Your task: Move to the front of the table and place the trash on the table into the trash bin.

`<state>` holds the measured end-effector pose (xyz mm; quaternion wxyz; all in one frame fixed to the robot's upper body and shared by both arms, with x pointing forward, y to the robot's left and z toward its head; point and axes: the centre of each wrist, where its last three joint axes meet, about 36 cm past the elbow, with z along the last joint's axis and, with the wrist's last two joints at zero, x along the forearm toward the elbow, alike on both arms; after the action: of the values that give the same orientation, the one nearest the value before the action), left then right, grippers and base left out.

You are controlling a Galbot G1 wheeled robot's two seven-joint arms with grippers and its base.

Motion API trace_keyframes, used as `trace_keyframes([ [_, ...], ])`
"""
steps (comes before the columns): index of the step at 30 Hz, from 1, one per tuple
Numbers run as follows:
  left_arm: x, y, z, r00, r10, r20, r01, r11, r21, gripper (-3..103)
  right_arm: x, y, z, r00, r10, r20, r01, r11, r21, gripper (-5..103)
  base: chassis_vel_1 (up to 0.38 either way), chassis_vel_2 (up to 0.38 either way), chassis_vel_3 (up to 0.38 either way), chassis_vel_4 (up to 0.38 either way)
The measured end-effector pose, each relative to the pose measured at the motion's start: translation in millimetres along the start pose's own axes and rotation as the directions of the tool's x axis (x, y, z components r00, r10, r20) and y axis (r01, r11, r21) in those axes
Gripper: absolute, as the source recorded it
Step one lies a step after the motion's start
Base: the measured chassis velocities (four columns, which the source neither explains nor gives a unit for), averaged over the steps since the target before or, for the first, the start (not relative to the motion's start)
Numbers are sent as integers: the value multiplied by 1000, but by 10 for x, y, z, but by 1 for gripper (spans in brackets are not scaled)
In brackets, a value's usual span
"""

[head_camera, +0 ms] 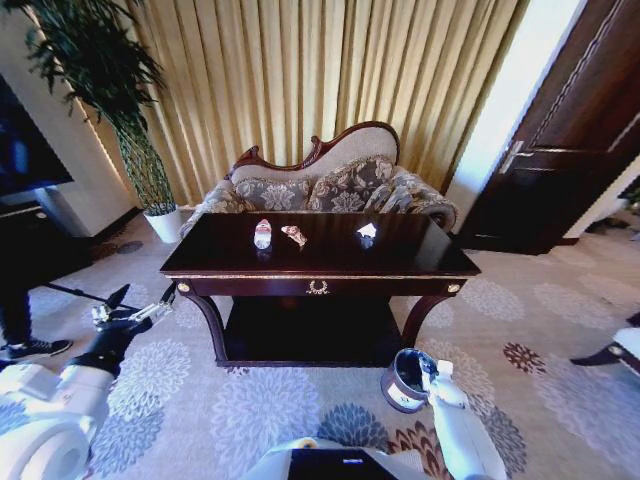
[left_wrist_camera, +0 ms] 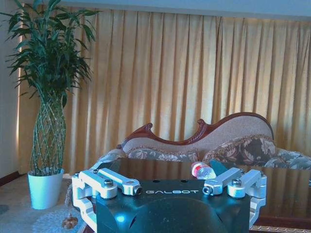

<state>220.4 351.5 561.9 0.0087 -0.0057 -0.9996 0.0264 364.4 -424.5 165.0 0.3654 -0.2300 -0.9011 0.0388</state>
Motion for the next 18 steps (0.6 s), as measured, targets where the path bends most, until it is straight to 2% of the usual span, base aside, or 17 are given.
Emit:
trace_keyframes([
  [3, -5, 15, -2, 1000, -1, 0, 1, 1000, -4, 100, 10, -8, 1, 1000, 0, 1, 0, 1000, -3, 95, 0, 0, 0, 0],
  [5, -6, 18, -1, 1000, -1, 0, 1, 1000, -4, 100, 12, -8, 3, 1000, 0, 1, 0, 1000, -3, 95, 0, 0, 0, 0],
  [6, -6, 21, -1, 1000, -1, 1, 1, 1000, -3, 100, 18, -4, 9, 1000, -1, 0, 1, 1000, -5, 99, 0, 0, 0, 0],
  [16, -2, 27, 6, 1000, -3, 3, 3, 1000, -1, 100, 37, -7, 54, 1000, -7, -9, 7, 1000, -11, 100, 0, 0, 0, 0],
  [18, 1, 25, 10, 1000, -4, 4, 4, 1000, 2, 100, 115, -68, 44, 998, -69, -2, 69, 996, -61, 100, 0, 0, 0, 0],
])
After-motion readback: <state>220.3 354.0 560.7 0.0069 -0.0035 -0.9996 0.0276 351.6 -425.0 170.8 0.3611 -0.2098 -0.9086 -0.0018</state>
